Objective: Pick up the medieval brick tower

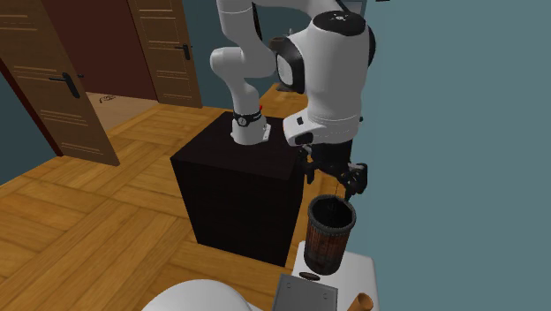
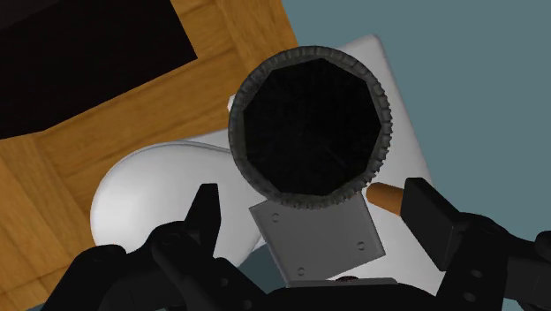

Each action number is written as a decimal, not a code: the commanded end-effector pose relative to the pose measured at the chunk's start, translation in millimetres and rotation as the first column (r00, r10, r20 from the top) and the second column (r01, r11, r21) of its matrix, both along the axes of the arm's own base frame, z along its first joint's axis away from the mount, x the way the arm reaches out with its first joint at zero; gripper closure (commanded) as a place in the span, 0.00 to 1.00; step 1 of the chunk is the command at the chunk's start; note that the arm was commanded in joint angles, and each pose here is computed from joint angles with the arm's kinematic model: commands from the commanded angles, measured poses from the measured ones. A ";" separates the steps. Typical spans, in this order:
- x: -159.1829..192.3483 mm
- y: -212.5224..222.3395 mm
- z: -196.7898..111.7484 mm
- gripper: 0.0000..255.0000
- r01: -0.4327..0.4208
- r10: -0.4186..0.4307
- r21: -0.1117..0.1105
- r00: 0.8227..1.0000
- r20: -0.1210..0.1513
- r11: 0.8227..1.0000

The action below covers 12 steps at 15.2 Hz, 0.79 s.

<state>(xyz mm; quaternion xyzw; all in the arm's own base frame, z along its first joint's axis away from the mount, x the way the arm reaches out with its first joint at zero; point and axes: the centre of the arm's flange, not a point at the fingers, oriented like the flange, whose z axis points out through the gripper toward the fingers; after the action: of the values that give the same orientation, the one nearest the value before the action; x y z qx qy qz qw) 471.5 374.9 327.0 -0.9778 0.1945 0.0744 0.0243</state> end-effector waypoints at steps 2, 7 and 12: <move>5.3 11.0 -13.0 0.00 0.014 -0.014 0.000 1.000 -0.006 1.000; 5.3 11.0 -39.3 0.00 0.014 -0.014 0.000 1.000 -0.006 1.000; 5.3 11.5 -47.3 1.00 0.014 -0.014 0.000 1.000 -0.006 1.000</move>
<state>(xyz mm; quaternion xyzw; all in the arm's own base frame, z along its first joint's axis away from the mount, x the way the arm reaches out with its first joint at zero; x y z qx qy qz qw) 476.8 386.2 280.1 -0.9761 0.2015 0.0771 0.0244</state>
